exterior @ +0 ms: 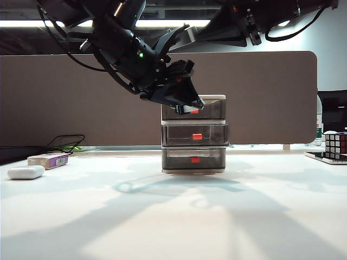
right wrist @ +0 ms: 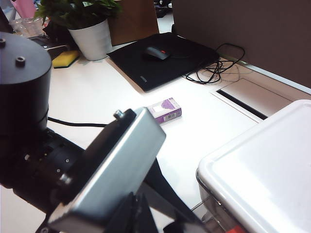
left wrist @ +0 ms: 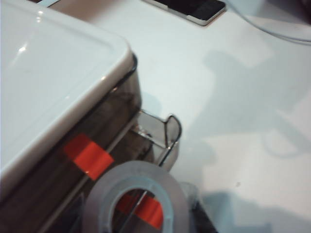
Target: Open the second layer of the drawer on the table, pick up the transparent tape on the table and put it in, and finally close the drawer.
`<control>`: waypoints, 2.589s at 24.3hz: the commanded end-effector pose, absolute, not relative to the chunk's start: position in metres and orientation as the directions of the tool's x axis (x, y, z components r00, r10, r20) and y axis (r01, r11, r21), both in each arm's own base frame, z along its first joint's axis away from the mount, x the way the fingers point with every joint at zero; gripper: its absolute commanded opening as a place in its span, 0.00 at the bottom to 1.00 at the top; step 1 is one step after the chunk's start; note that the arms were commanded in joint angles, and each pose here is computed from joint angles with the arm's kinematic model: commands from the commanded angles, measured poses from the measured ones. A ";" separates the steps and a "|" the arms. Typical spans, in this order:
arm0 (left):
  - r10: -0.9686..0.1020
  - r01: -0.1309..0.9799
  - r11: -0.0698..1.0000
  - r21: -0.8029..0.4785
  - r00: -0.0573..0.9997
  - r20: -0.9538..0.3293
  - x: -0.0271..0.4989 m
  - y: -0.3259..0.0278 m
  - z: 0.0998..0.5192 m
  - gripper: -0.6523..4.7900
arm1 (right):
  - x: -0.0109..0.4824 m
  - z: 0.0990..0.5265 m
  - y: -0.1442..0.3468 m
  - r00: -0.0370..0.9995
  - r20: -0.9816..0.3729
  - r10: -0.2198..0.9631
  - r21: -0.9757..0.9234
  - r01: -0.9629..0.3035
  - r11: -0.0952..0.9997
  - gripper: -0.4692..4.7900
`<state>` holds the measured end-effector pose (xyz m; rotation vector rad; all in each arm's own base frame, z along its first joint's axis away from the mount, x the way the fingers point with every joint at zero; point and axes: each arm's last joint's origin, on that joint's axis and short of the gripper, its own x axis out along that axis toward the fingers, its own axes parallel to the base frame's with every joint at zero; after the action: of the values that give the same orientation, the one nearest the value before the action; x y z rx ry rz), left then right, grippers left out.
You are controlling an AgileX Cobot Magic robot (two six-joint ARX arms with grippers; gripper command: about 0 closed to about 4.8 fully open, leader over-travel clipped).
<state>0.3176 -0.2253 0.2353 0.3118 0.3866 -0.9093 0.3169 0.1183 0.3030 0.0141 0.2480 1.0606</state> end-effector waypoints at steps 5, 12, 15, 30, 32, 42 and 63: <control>-0.635 0.744 0.656 0.127 0.636 -0.439 0.322 -0.224 0.238 0.26 | 0.315 0.307 0.120 0.449 -0.181 0.875 0.115 -0.874 0.473 0.08; -0.590 0.696 0.712 0.091 0.664 -0.460 0.327 -0.226 0.231 0.26 | 0.315 0.307 0.120 0.446 -0.180 0.876 0.116 -0.875 0.470 0.08; -0.584 0.689 0.719 0.089 0.669 -0.461 0.327 -0.225 0.231 0.26 | 0.315 0.307 0.120 0.446 -0.181 0.876 0.116 -0.875 0.470 0.08; -0.561 0.677 0.733 0.072 0.660 -0.499 0.325 -0.224 0.228 0.56 | 0.315 0.307 0.120 0.445 -0.180 0.877 0.116 -0.876 0.468 0.08; -0.561 0.677 0.733 0.072 0.661 -0.499 0.325 -0.224 0.228 0.57 | 0.315 0.307 0.120 0.445 -0.180 0.877 0.116 -0.876 0.468 0.08; -0.605 0.695 0.719 0.014 0.635 -0.480 0.325 -0.226 0.230 0.59 | 0.315 0.307 0.120 0.446 -0.181 0.877 0.107 -0.877 0.468 0.08; -0.613 0.689 0.724 -0.014 0.635 -0.470 0.327 -0.228 0.228 0.75 | 0.315 0.307 0.120 0.446 -0.180 0.877 0.098 -0.879 0.467 0.08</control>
<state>0.3270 -0.2274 0.2242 0.1922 0.4827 -0.7399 0.3160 0.1195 0.3026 -0.0014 0.2426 1.0758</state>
